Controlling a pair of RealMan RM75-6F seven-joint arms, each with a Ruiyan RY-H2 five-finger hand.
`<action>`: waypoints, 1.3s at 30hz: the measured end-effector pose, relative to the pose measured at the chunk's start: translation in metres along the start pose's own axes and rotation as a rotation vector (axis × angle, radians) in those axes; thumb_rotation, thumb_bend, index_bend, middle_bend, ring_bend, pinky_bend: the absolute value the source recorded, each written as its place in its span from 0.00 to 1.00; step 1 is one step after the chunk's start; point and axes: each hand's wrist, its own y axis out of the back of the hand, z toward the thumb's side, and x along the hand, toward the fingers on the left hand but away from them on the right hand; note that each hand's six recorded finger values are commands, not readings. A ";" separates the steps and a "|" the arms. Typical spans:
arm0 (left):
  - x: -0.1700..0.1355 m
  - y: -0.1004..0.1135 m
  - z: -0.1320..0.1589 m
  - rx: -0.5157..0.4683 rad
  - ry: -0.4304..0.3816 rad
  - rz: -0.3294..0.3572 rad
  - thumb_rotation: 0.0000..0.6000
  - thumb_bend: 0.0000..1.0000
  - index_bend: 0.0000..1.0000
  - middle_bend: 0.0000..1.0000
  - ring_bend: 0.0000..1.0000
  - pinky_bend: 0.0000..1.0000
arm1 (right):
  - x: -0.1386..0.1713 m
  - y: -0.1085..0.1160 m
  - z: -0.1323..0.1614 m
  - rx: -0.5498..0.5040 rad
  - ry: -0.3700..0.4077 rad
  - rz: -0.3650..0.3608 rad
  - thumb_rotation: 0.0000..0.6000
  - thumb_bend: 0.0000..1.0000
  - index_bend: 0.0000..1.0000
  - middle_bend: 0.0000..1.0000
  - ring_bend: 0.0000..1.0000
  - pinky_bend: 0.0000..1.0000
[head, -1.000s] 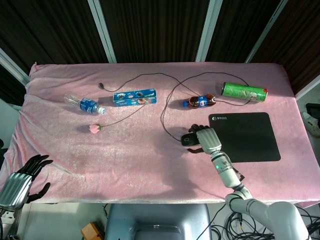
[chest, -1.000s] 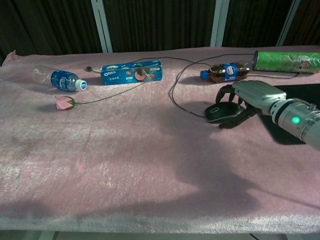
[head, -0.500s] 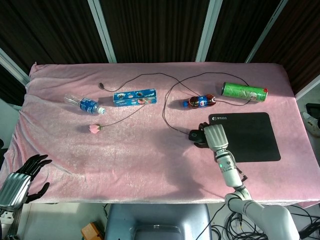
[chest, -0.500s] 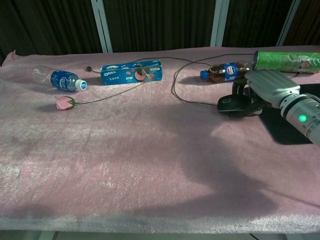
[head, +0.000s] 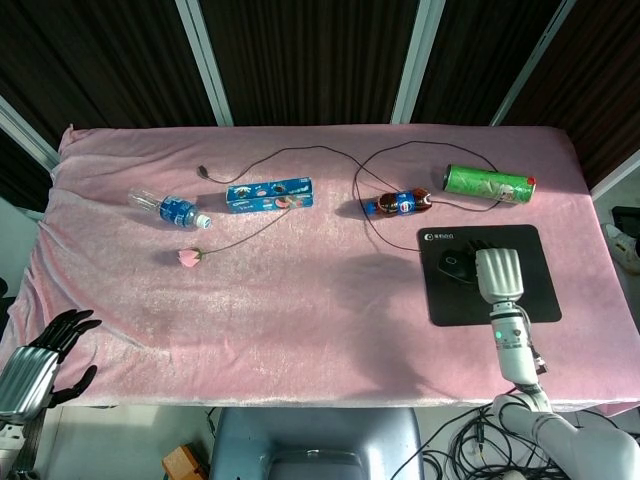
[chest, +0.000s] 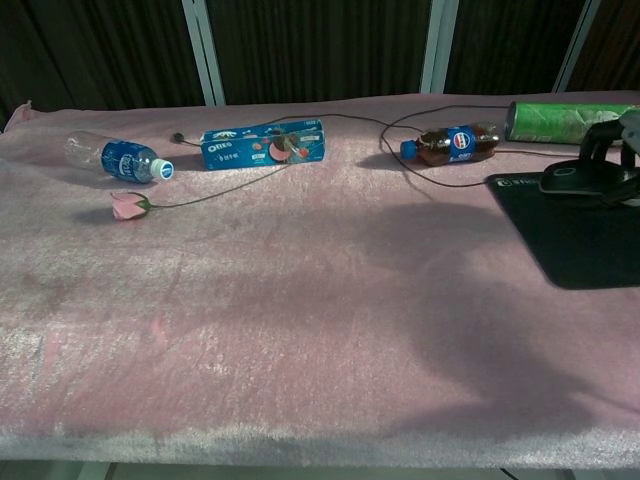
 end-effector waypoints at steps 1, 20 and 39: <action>0.000 0.000 0.000 0.000 0.001 0.000 1.00 0.35 0.22 0.14 0.10 0.43 | 0.001 -0.002 -0.008 0.004 -0.019 0.015 1.00 0.57 0.79 0.59 0.68 0.76; 0.002 -0.002 0.000 0.009 0.010 -0.006 1.00 0.35 0.22 0.14 0.10 0.43 | 0.018 -0.018 -0.061 -0.065 -0.024 0.185 1.00 0.30 0.01 0.00 0.00 0.09; 0.001 -0.002 0.001 0.026 0.010 0.006 1.00 0.35 0.22 0.14 0.10 0.43 | 0.164 0.084 -0.045 -0.205 -0.106 0.066 1.00 0.22 0.00 0.00 0.00 0.09</action>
